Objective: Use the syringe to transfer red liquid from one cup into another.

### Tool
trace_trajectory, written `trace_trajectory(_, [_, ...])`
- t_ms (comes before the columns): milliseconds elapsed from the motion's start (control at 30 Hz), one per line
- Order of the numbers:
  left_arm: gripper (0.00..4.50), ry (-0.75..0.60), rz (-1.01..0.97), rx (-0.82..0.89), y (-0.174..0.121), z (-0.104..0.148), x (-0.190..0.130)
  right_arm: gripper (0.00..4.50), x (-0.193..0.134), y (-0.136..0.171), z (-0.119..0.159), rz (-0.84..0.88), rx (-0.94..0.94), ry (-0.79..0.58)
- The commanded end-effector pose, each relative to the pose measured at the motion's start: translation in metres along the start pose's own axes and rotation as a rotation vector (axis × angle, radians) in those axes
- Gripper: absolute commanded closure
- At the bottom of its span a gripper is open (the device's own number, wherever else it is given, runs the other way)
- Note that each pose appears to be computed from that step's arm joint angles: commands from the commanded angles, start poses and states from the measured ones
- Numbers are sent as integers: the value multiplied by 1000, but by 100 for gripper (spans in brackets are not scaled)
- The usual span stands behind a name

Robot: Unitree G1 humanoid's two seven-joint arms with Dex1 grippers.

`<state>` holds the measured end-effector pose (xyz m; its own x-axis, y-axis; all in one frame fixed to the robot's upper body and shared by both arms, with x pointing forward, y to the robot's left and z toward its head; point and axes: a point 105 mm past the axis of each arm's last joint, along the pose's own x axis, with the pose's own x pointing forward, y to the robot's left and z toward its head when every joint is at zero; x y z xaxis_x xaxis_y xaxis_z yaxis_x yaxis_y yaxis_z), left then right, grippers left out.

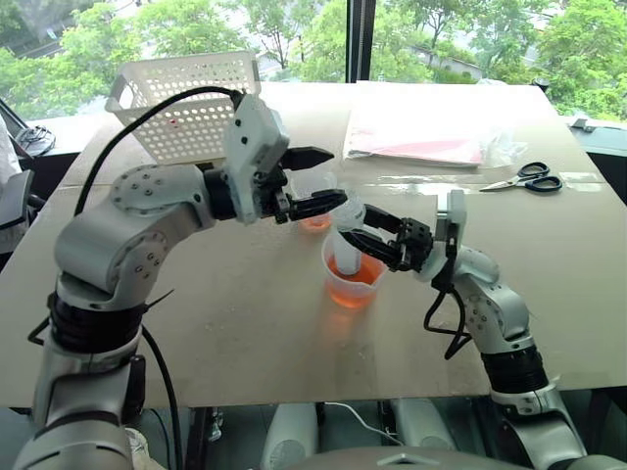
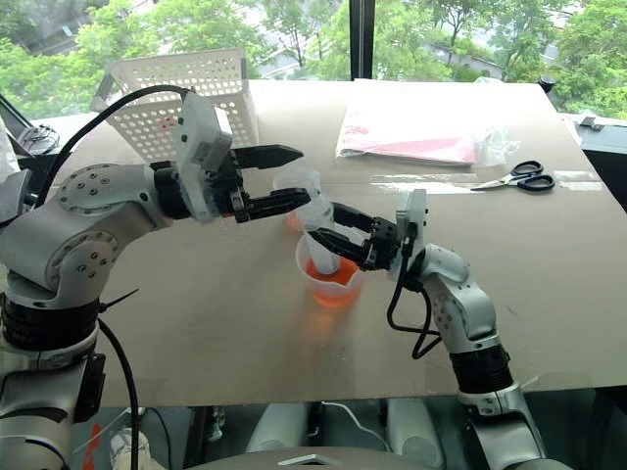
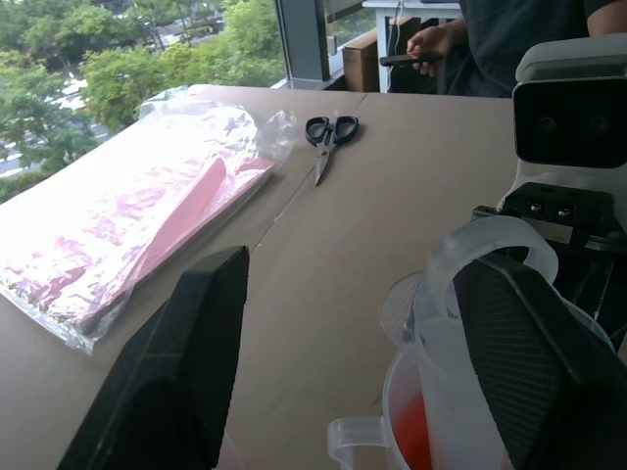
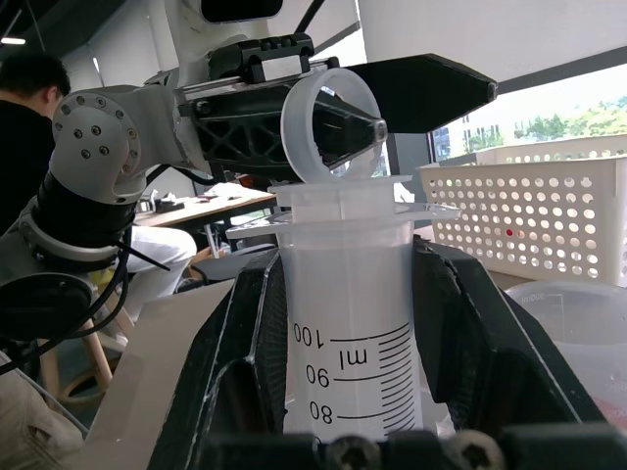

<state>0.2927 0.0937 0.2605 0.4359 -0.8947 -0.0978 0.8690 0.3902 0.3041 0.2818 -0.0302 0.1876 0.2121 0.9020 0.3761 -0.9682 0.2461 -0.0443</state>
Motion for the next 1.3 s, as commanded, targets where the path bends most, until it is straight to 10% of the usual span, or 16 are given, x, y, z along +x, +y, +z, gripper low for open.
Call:
trace_trajectory(33, [312,-62,-9,51,-4,16,1,308,6,9,14,56,-36,-36])
trace_trajectory(133, [450,-84,-20,47,-6,19,2,308,6,9,14,58,-33,-34])
trace_trajectory(1300, [450,-173,32,60,8,46,-2,309,-5,15,-9,78,18,69])
